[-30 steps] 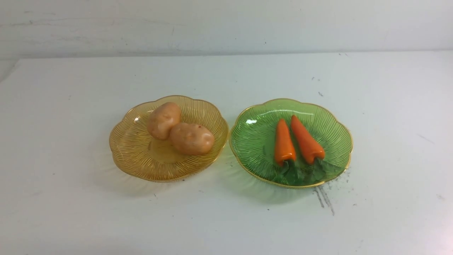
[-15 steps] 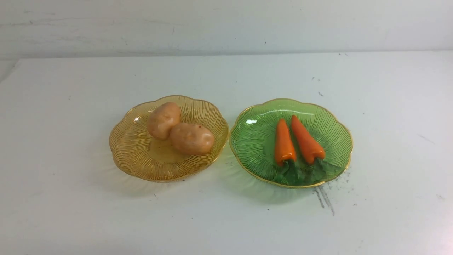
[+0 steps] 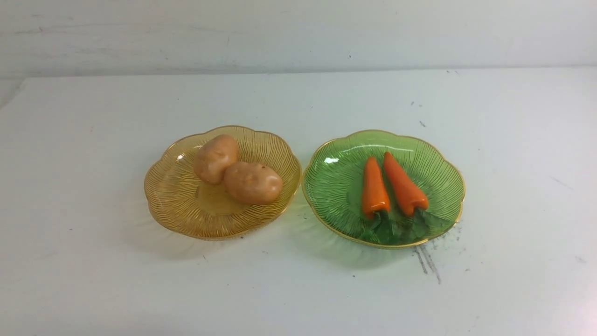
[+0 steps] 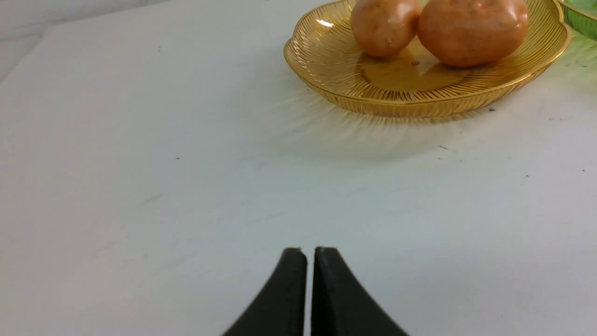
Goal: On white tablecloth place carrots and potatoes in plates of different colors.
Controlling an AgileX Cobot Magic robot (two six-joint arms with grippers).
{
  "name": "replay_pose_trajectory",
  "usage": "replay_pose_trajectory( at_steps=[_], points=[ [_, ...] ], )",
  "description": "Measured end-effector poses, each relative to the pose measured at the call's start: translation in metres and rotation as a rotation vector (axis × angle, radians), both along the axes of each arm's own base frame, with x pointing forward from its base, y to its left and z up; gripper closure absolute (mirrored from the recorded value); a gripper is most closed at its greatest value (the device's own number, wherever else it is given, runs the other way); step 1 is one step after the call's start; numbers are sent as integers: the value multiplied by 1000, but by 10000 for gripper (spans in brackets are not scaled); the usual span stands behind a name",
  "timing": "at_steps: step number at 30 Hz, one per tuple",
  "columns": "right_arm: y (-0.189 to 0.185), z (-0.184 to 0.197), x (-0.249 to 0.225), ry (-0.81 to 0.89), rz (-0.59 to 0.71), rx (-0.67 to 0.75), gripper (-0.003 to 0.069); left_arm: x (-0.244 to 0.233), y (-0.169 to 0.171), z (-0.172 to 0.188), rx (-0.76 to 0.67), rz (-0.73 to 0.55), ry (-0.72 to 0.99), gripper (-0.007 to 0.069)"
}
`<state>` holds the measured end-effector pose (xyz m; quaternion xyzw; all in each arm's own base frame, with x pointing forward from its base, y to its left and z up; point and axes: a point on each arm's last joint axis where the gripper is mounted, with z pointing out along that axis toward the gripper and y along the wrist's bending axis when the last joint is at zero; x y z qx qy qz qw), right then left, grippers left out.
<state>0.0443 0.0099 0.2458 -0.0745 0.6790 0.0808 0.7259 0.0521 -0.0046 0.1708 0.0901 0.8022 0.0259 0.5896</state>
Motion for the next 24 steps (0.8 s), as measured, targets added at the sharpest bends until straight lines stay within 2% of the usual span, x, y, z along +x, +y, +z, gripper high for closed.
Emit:
replay_pose_trajectory(
  at_steps=[2, 3, 5, 10, 24],
  points=[
    [-2, -14, 4, 41, -50, -11, 673, 0, 0, 0, 0, 0, 0, 615],
    [-5, -38, 9, 114, -128, -24, 673, 0, 0, 0, 0, 0, 0, 615],
    [-9, -60, 11, 222, -195, -32, 673, 0, 0, 0, 0, 0, -1, 615],
    [-12, -65, 10, 269, -255, -47, 673, 0, 0, 0, 0, 0, -1, 615],
    [-12, -65, 10, 269, -257, -46, 673, 0, 0, 0, 0, 0, -1, 615]
  ],
)
